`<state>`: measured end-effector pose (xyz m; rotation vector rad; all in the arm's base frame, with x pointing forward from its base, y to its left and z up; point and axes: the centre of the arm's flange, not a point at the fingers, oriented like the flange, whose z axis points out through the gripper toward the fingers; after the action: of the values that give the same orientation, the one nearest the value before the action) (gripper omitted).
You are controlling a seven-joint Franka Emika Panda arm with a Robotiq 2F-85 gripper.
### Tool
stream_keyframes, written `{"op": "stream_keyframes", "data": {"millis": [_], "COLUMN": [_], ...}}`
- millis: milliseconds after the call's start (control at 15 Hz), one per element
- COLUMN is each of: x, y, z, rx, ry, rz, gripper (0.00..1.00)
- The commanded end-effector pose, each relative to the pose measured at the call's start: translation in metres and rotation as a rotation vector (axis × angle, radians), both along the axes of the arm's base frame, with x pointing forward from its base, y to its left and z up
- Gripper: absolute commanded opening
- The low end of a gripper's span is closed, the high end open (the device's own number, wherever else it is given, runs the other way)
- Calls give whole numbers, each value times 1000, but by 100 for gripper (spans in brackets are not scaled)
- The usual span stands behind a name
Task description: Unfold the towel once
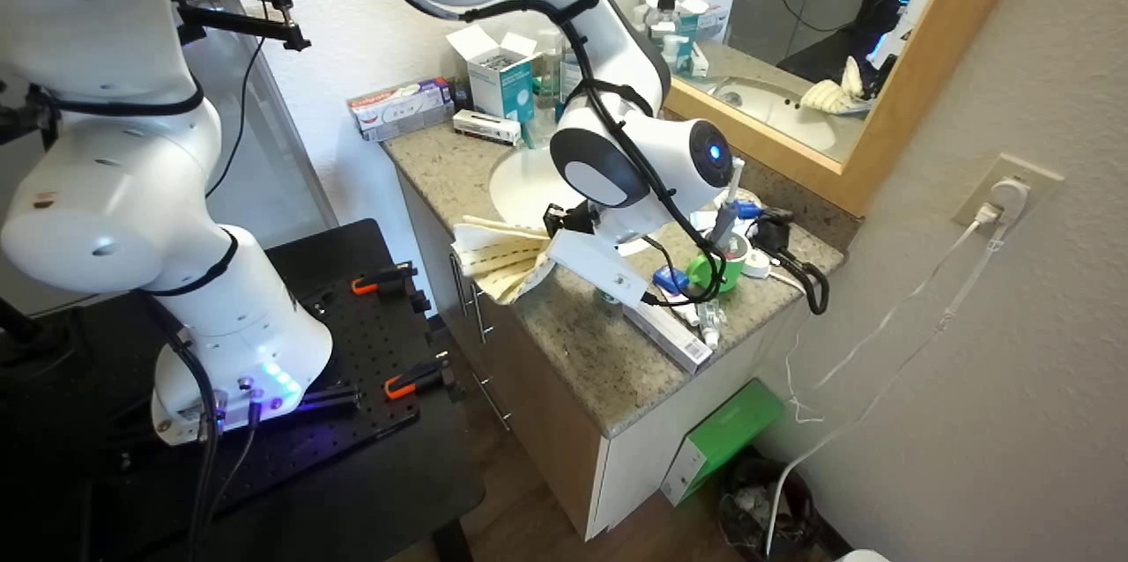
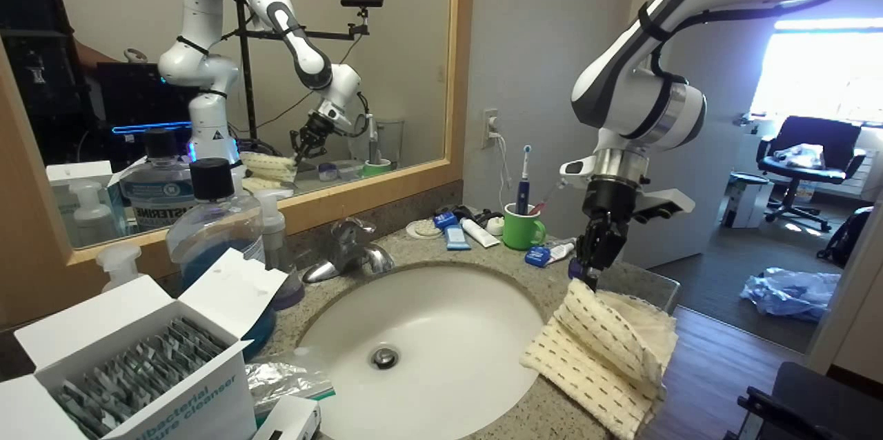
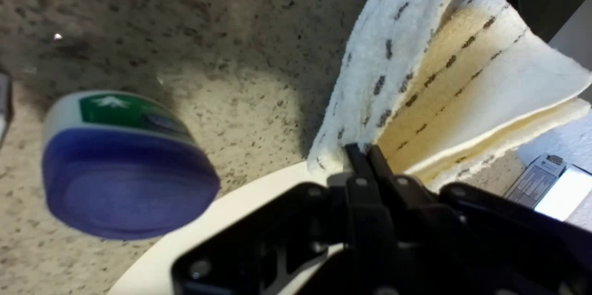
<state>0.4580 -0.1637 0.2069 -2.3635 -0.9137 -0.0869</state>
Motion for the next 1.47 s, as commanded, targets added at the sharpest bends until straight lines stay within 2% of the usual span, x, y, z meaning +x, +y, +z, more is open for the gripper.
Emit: {"op": "stream_keyframes", "data": {"millis": [0, 400, 667, 1000, 1267, 1333, 1400], "x": [5, 8, 8, 13, 13, 12, 11], "y": [-6, -10, -11, 3, 0, -2, -5], "z": [8, 8, -2, -33, -38, -37, -37], "rx": [7, 13, 54, 119, 145, 152, 153], "ry": [-13, -4, 21, 96, 107, 109, 107], "rz": [9, 2, 4, 21, 18, 13, 7], "gripper": [1, 1, 1, 1, 1, 4, 29]}}
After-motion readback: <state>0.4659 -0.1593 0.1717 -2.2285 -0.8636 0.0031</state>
